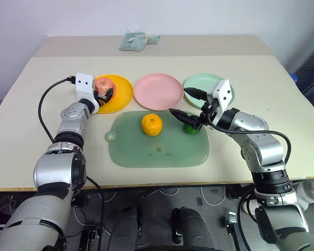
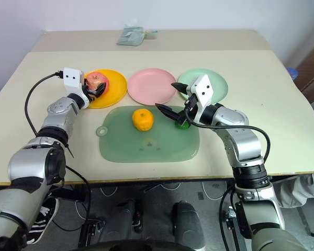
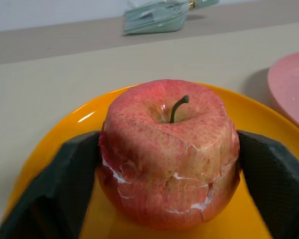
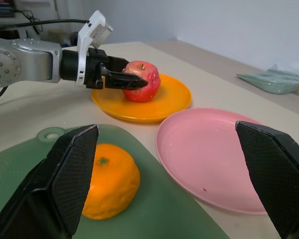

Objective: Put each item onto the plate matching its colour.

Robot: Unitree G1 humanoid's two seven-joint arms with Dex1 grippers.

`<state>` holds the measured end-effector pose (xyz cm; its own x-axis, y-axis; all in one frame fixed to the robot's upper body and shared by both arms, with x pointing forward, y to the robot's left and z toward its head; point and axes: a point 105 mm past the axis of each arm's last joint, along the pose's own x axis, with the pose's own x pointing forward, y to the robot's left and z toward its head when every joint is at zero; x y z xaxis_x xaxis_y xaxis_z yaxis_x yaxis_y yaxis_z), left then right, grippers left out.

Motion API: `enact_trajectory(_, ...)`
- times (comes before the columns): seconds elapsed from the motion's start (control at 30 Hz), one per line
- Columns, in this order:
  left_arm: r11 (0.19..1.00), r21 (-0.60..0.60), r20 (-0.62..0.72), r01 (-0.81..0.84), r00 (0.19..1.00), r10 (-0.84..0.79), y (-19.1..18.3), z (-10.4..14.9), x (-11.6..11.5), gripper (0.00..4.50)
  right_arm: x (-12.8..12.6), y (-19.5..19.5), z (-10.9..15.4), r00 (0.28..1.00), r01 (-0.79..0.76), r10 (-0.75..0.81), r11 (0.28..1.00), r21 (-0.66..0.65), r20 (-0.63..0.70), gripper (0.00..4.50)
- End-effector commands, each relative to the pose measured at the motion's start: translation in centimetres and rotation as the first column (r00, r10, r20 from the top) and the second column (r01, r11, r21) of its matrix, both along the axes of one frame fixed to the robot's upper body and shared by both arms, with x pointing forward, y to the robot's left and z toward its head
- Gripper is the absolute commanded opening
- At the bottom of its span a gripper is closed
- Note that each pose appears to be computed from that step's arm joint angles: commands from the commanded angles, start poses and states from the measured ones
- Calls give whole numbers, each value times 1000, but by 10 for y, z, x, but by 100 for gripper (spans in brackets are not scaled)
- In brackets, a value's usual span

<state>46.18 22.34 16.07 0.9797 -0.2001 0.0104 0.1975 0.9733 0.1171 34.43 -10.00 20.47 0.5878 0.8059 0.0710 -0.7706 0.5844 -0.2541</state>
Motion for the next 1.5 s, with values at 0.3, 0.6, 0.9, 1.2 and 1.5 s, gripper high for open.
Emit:
enact_trajectory(0.3, 944, -27, 199, 330, 927, -318, -77, 72, 4, 322, 37, -50, 17, 943, 323, -327, 944, 66, 66, 450)
enact_trajectory(0.6, 866, -113, 126, 487, 872, -473, -165, 55, 1, 322, 23, -41, 22, 963, 251, -259, 963, 95, 74, 450)
enact_trajectory(0.9, 865, -133, 72, 483, 875, -478, -184, 40, 0, 372, 11, -44, 19, 965, 251, -256, 965, 74, 65, 450)
enact_trajectory(1.2, 874, -27, 158, 486, 865, -476, -162, 62, 0, 446, 11, -41, 15, 967, 243, -247, 967, 72, 55, 450)
enact_trajectory(1.5, 496, -28, 186, 868, 492, -850, -144, 59, -61, 446, 10, -34, 11, 983, 176, -178, 983, 59, 33, 450)
